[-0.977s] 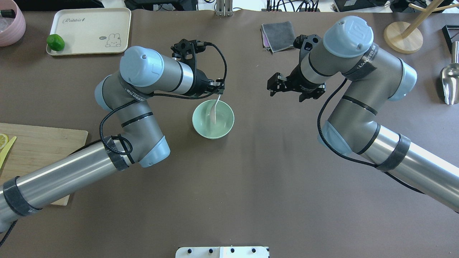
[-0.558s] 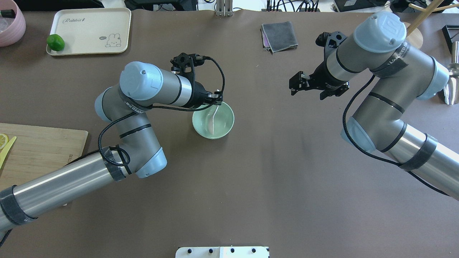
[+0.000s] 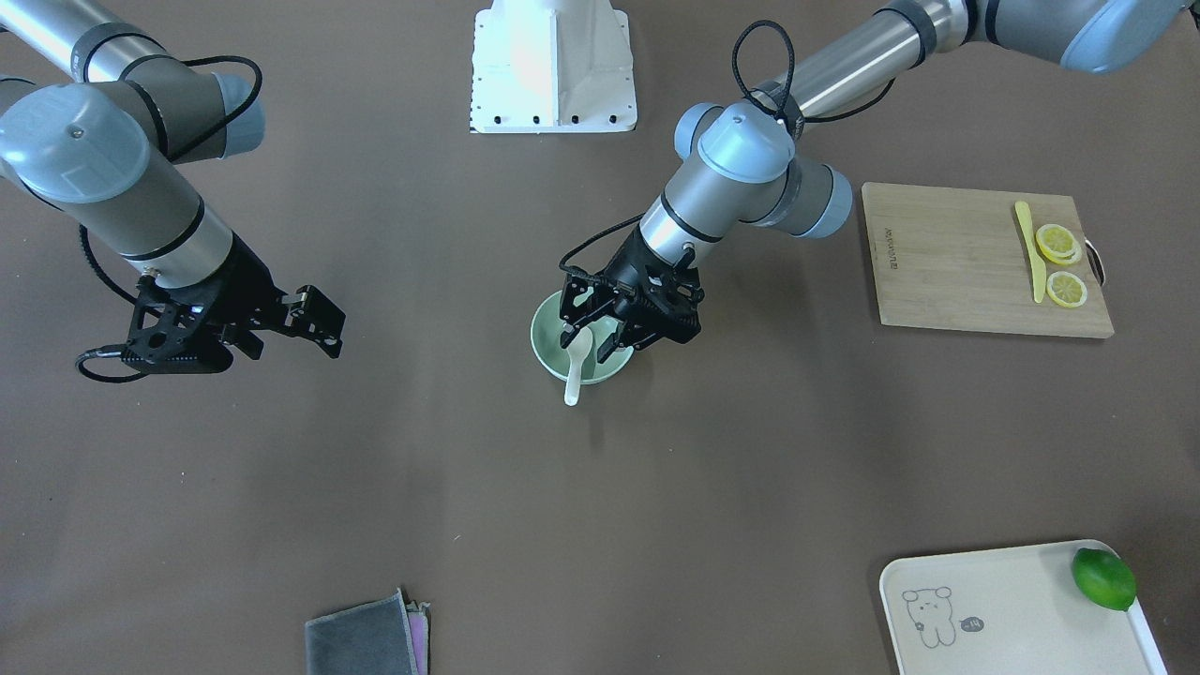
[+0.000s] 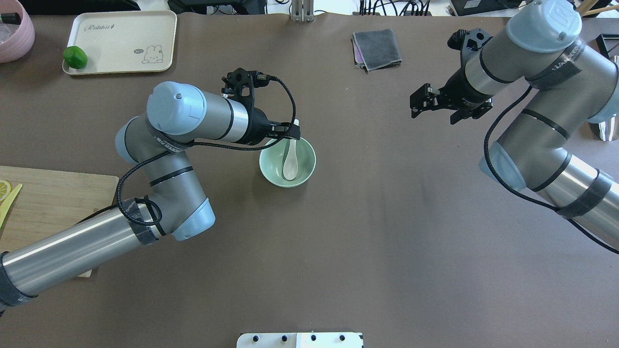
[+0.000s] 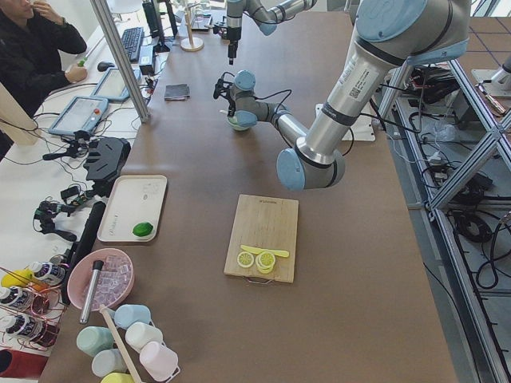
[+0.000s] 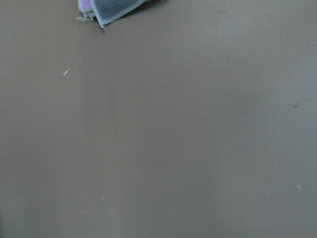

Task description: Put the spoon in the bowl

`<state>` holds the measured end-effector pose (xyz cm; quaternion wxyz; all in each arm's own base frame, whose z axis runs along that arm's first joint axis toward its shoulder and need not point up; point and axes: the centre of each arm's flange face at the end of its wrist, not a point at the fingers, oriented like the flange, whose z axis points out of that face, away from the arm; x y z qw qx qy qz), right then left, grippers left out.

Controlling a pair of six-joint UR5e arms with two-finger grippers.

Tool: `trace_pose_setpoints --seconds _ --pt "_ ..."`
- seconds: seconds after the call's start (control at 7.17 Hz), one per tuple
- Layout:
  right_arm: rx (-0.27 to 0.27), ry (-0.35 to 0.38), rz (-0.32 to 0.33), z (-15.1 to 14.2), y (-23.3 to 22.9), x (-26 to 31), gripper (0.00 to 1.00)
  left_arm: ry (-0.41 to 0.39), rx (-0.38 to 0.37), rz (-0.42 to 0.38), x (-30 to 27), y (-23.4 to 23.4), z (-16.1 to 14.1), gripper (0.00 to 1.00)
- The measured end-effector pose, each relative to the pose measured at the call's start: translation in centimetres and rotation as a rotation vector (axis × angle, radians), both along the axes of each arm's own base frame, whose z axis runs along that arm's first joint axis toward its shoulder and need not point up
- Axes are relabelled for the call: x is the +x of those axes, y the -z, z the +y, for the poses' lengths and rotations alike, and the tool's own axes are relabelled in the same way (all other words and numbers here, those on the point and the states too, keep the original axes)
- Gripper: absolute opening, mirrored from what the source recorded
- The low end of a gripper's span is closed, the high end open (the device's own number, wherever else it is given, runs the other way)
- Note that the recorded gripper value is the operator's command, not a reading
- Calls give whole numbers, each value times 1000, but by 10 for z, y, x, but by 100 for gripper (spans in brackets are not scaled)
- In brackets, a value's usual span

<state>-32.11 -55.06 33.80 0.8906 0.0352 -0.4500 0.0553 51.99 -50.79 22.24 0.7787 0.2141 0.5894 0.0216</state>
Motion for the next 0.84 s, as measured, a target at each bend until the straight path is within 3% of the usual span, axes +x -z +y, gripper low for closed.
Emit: trace_pose_setpoints --seconds 0.42,0.84 --pt "38 72 4 -13 -72 101 100 19 74 -42 -92 -11 -44 98" --pt "68 115 14 5 -157 202 100 -45 148 -125 -244 -89 -71 98"
